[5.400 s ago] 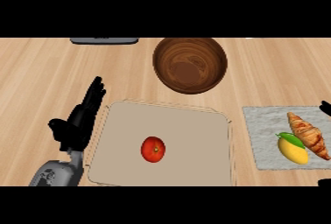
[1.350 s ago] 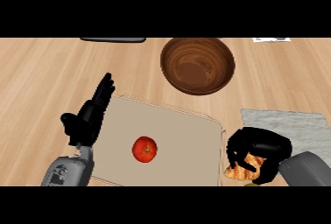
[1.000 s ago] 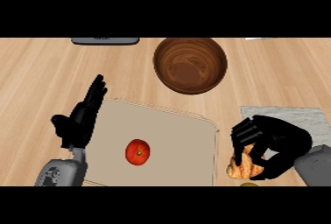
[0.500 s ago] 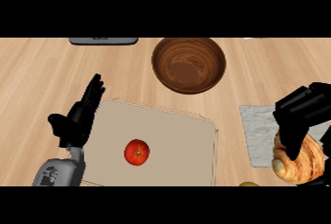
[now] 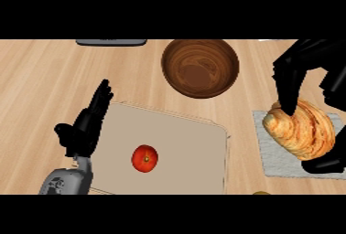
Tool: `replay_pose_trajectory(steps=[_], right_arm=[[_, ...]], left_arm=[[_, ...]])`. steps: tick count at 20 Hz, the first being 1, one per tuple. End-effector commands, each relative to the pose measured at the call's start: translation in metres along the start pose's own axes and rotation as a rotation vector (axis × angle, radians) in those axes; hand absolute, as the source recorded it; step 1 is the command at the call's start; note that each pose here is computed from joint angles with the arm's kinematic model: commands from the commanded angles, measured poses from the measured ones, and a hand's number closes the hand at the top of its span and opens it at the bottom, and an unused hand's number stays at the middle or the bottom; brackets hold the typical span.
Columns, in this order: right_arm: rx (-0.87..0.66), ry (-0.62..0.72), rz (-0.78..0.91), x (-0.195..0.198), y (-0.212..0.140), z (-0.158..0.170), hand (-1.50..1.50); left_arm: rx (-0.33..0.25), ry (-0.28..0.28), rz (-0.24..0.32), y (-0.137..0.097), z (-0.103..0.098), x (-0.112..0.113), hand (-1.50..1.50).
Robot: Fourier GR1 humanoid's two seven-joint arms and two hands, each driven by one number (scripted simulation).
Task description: Pick the croissant from the placemat and place it in the bowl
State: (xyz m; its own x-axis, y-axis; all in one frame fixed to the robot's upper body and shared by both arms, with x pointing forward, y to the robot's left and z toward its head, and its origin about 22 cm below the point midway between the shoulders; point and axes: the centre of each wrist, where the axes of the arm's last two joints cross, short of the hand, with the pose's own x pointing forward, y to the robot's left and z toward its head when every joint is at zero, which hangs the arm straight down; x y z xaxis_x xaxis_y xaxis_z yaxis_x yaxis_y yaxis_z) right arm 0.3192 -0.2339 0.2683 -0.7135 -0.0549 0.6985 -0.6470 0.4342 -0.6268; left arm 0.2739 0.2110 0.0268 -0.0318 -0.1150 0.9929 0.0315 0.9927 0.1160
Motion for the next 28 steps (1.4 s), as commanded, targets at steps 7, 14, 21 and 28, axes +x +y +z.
replay_pose_trajectory(steps=[7,14,21,28], right_arm=[[-0.035,0.118,0.372,-0.028,-0.006,-0.062,1.50],[-0.064,0.186,0.378,-0.115,0.007,-0.071,1.50],[-0.045,0.218,0.448,-0.170,0.034,-0.089,1.50],[0.038,0.373,0.307,-0.197,0.028,-0.081,1.50]], left_arm=[[-0.021,0.000,0.000,-0.008,0.001,-0.006,0.00],[-0.040,-0.022,0.010,-0.013,-0.004,0.023,0.00],[-0.027,-0.011,0.003,-0.008,-0.011,0.015,0.00],[-0.056,-0.018,0.031,-0.015,-0.014,0.017,0.00]])
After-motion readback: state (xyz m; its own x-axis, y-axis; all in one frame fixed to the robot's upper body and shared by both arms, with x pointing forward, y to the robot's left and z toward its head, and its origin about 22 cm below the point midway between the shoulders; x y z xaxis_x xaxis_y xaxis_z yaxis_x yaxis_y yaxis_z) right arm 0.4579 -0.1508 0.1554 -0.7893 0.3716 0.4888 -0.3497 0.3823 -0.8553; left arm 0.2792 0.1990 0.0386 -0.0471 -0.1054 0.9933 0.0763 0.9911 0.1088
